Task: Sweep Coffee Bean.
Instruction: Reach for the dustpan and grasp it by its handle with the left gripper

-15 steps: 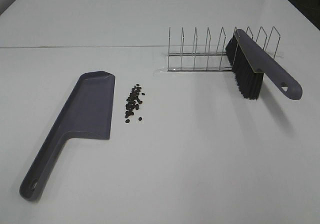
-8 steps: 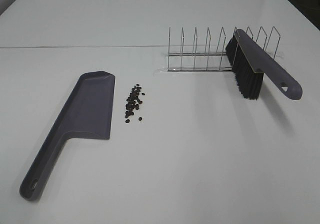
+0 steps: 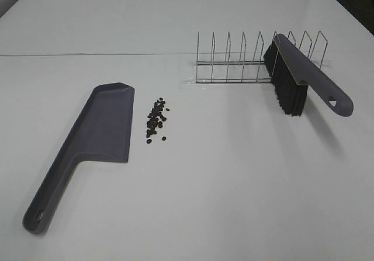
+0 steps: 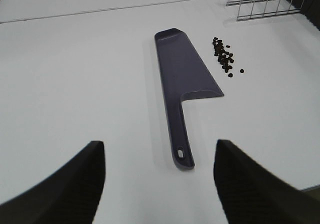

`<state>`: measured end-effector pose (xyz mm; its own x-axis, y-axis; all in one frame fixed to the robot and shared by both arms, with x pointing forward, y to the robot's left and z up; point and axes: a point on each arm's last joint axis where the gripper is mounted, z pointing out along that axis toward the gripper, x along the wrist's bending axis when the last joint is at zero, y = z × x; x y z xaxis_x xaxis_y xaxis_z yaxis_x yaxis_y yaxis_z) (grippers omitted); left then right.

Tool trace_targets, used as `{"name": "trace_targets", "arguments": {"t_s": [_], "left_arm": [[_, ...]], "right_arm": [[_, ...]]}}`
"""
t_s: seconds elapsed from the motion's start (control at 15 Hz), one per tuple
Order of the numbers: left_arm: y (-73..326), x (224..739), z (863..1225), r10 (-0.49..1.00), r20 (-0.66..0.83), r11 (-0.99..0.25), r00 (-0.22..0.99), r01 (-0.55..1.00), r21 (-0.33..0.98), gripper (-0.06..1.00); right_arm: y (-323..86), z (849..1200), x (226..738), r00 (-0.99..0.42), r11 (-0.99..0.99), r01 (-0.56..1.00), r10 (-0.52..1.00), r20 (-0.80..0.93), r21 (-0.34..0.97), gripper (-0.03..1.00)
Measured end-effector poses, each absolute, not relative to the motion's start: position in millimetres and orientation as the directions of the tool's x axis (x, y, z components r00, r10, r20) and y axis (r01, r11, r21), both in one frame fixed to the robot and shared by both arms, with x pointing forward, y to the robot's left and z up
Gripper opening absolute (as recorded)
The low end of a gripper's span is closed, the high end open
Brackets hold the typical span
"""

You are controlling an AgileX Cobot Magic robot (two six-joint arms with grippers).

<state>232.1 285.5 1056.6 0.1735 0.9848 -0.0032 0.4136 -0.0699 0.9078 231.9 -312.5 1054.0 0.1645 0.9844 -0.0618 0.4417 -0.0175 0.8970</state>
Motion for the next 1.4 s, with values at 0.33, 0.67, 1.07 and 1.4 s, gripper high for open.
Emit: {"name": "trace_targets", "arguments": {"t_s": [0.33, 0.67, 1.07, 1.4], "left_arm": [[286, 232, 1057, 0.985, -0.003, -0.070, 0.173, 0.414, 0.908, 0.60], [285, 232, 1057, 0.984, -0.010, -0.066, 0.178, 0.413, 0.908, 0.60], [284, 232, 1057, 0.982, -0.026, -0.054, 0.185, 0.413, 0.909, 0.60], [285, 242, 1072, 0.987, -0.055, 0.000, 0.154, 0.337, 0.942, 0.60]], "right_arm": [[-313, 1054, 232, 0.165, -0.017, 0.442, 0.984, -0.062, 0.897, 0.75], [-313, 1054, 232, 0.165, -0.017, 0.442, 0.984, -0.062, 0.897, 0.75], [-313, 1054, 232, 0.165, -0.017, 0.442, 0.984, -0.062, 0.897, 0.75], [-313, 1054, 232, 0.165, -0.017, 0.442, 0.984, -0.062, 0.897, 0.75]]}}
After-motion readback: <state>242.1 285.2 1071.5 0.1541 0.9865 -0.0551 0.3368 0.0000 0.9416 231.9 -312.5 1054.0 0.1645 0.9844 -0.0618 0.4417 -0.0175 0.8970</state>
